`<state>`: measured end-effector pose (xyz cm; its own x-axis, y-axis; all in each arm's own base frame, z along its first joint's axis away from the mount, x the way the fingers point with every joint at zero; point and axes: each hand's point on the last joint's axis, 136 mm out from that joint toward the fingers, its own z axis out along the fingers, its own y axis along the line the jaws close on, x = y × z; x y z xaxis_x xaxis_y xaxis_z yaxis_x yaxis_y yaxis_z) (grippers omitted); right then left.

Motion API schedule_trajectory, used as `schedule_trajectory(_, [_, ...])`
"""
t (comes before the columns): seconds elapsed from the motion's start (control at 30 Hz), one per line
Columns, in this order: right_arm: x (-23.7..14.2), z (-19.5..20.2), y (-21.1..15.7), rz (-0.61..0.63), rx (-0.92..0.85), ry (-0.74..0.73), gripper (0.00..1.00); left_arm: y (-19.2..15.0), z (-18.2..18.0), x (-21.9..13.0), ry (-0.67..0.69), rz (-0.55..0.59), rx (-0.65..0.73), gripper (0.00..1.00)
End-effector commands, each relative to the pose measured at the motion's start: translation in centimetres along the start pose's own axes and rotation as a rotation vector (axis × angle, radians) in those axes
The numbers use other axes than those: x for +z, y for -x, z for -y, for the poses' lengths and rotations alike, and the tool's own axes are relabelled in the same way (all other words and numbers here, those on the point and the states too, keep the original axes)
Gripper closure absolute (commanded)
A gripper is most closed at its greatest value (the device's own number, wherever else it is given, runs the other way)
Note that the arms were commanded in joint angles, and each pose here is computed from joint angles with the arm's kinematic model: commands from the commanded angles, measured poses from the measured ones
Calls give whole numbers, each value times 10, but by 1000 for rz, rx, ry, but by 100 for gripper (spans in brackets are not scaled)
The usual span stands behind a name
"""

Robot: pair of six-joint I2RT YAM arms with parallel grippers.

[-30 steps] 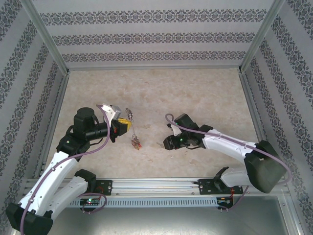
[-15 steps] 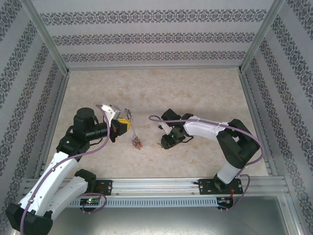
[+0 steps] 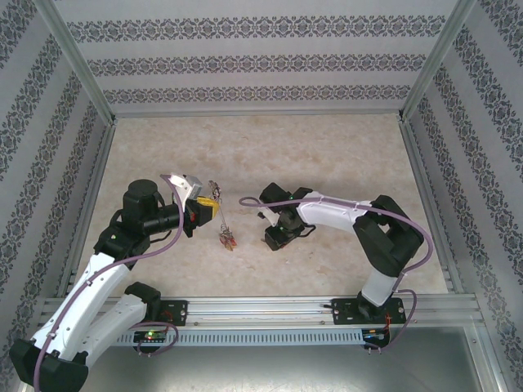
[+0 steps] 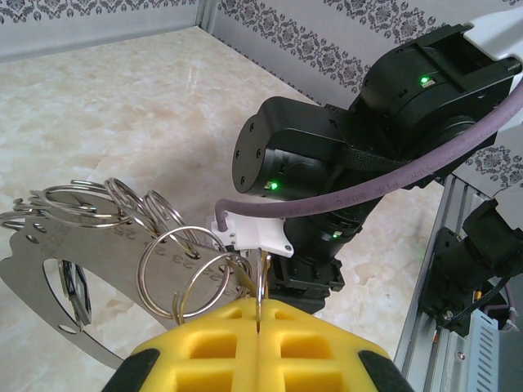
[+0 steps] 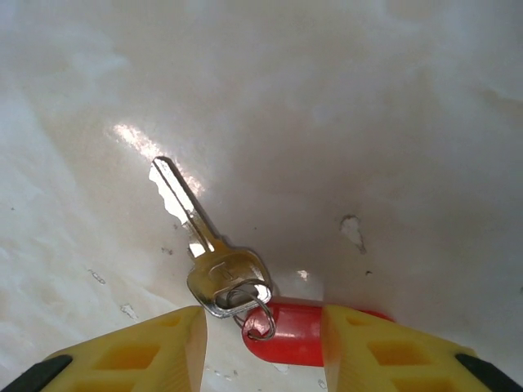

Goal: Put the keys on the keyring

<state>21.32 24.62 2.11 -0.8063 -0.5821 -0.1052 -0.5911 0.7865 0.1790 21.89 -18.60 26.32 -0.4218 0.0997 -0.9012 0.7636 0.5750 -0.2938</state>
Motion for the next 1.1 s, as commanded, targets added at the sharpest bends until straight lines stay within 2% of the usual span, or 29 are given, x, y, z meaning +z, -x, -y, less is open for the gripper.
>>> schedule_trajectory(0.0, [2, 2, -3, -35, -33, -36, 58, 17, 1, -3, 3, 65, 55, 100])
schedule_trajectory(0.33, [10, 0, -8, -80, -58, -43, 61, 17, 1, -4, 3, 65, 57, 100])
schedule_trajectory(0.67, [12, -1, -10, -97, -67, -55, 78, 17, 1, -4, 6, 66, 61, 100])
schedule_trajectory(1.07, [2, -6, -6, -59, -60, -36, 89, 17, 1, -4, 9, 64, 60, 100])
